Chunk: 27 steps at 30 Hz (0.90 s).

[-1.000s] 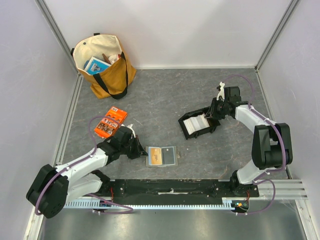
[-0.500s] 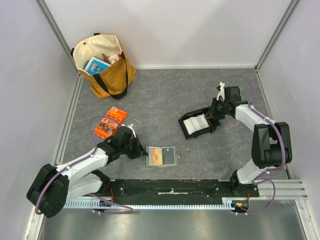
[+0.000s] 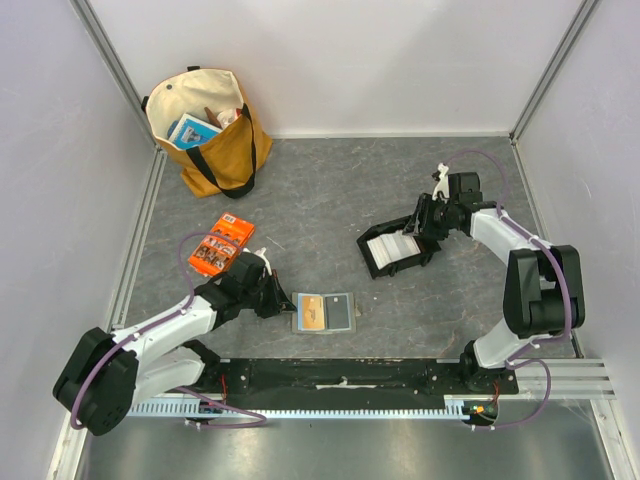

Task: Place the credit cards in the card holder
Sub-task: Pick up the credit card from the storage box.

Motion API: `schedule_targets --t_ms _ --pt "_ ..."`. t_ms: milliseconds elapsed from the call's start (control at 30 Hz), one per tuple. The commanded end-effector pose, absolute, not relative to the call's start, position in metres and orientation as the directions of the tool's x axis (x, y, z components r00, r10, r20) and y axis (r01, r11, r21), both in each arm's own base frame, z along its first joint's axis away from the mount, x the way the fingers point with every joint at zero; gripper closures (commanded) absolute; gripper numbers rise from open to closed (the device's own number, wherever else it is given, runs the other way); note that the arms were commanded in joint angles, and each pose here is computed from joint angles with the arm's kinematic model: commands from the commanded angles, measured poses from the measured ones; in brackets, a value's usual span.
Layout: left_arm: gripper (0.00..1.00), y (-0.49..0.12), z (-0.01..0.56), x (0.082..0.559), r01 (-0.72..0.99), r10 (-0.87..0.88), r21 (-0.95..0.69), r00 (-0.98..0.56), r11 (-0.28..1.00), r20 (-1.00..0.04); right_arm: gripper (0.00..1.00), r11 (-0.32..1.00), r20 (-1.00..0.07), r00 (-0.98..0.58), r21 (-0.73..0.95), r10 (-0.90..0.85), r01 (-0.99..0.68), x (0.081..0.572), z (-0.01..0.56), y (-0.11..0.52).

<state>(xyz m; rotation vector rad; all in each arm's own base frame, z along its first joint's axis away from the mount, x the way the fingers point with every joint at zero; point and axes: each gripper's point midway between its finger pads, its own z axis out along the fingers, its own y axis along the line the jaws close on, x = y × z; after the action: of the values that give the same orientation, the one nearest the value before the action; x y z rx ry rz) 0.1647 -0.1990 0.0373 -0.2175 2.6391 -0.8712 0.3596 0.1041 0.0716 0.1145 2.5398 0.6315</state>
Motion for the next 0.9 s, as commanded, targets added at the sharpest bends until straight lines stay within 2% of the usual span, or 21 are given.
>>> schedule_targets --t_ms 0,100,567,867 --pt "0.98 -0.208 0.051 0.173 0.03 -0.223 -0.623 -0.92 0.781 -0.323 0.41 0.905 -0.546 -0.816 0.42 0.19 -0.071 0.368 0.101 0.099" --pt "0.98 -0.209 0.053 0.173 0.031 -0.224 -0.625 -0.919 0.78 -0.324 0.35 0.924 -0.569 -0.803 0.377 0.176 -0.065 0.37 0.103 0.095" --pt "0.98 -0.208 0.052 0.173 0.034 -0.219 -0.621 -0.919 0.783 -0.327 0.27 0.991 -0.554 -0.832 0.123 0.024 -0.053 0.359 0.072 0.104" --pt "0.98 -0.209 0.053 0.173 0.036 -0.217 -0.622 -0.92 0.782 -0.326 0.26 0.99 -0.527 -0.85 0.124 0.003 -0.074 0.356 0.063 0.114"
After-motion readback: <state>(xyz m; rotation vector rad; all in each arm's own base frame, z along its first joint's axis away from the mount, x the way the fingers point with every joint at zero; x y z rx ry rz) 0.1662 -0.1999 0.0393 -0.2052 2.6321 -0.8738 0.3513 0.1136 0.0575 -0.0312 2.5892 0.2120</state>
